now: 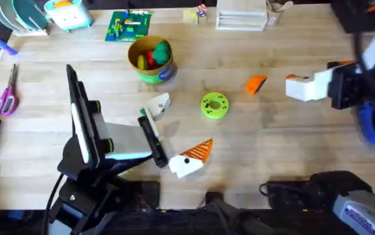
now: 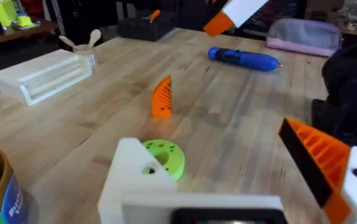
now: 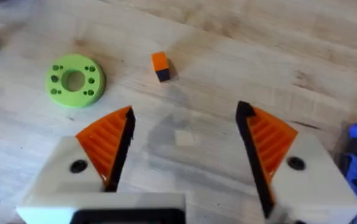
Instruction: Pick up the gripper from the table and insert it into the empty holder that is missing its gripper. Then pick up a screw, insert it into the mounting hole, and use the screwdriver to tighten it. Finally, clean up the table by picking up the vegetable and placing it into the bucket.
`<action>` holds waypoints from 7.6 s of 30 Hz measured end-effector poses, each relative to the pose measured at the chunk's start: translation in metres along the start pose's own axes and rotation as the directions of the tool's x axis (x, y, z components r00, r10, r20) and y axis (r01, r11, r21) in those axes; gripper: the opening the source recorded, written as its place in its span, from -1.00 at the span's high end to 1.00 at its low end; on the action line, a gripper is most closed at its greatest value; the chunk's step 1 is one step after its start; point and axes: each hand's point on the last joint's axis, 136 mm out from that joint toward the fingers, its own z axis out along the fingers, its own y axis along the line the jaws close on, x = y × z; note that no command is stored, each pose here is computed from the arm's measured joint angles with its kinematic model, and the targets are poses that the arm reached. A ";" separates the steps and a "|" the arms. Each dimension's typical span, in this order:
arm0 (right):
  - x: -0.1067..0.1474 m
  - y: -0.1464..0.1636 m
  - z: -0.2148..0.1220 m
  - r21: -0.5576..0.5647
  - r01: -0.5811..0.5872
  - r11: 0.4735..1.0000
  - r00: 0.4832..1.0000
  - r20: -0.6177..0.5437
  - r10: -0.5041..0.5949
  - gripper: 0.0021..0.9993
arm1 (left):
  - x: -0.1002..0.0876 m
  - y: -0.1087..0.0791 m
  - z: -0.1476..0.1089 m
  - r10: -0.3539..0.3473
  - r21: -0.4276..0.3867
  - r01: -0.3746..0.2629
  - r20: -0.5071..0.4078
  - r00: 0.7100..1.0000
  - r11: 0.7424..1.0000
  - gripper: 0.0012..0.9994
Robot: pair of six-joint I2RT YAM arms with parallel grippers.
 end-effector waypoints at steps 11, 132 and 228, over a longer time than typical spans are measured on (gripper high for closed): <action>-0.008 0.011 0.069 -0.092 0.133 0.987 0.982 -0.123 -0.144 -0.98 | 0.000 -0.001 0.000 -0.001 0.009 0.001 0.000 1.000 1.000 -0.99; -0.016 0.238 0.043 -0.733 -0.662 0.155 0.749 -0.648 0.139 0.99 | -0.001 0.007 0.000 -0.088 -0.039 0.088 0.005 0.996 0.995 -0.99; -0.020 0.285 0.071 -0.760 -0.624 0.184 0.781 -0.595 0.190 -0.38 | 0.001 0.012 0.000 -0.187 -0.066 0.187 0.008 0.982 0.980 -0.99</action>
